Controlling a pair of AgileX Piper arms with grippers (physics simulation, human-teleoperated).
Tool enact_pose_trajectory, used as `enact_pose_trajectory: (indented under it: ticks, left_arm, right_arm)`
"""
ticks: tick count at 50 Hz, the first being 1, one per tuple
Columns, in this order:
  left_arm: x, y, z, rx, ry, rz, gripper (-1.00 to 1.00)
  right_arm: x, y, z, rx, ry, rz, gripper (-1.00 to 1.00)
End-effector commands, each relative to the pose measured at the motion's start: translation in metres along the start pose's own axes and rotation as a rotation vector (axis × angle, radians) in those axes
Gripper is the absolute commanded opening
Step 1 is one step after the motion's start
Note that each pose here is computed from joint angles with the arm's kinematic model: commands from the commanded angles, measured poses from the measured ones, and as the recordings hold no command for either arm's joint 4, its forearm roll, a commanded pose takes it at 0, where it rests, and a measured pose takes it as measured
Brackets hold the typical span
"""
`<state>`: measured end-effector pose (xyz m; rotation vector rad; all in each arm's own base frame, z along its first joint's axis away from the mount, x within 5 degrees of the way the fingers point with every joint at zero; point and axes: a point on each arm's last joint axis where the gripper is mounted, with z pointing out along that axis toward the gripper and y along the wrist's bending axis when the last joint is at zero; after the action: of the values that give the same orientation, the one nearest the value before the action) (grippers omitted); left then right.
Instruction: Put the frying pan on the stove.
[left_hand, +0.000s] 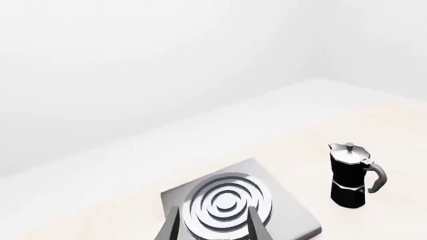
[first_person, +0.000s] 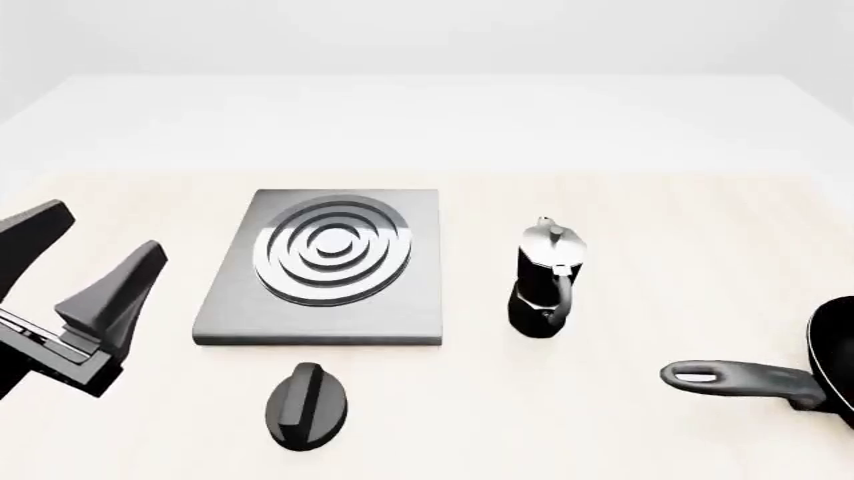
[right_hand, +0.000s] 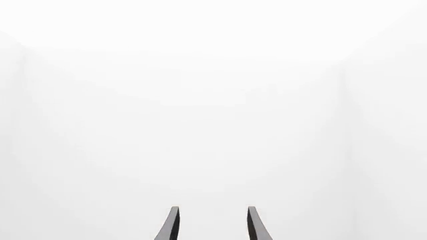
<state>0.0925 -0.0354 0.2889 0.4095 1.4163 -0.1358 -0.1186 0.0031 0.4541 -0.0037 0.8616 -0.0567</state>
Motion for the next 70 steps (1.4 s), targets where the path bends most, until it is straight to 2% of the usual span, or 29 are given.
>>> enact_pose_trajectory:
  ticks: [1,15,30,50,70]
  left_arm:
    - [-0.011,-0.007,0.016,0.075,-0.015,0.013,1.0]
    - [-0.027,-0.017,0.033,0.159,-0.041,-0.002,1.0]
    - [-0.038,-0.042,0.064,0.291,-0.041,-0.024,1.0]
    - [-0.04,-0.08,0.095,0.424,-0.034,-0.011,1.0]
    - [-0.047,-0.107,0.104,0.522,-0.039,-0.001,1.0]
  right_arm:
    - [-0.019,-0.003,-0.009,-0.009,-0.035,-0.007,1.0]
    - [-0.032,-0.005,-0.016,-0.016,-0.06,-0.007,1.0]
    - [-0.04,-0.009,-0.02,-0.03,-0.078,0.001,1.0]
    - [-0.037,-0.009,-0.019,-0.033,-0.075,0.005,1.0]
    - [-0.041,-0.01,-0.021,-0.035,-0.08,0.008,1.0]
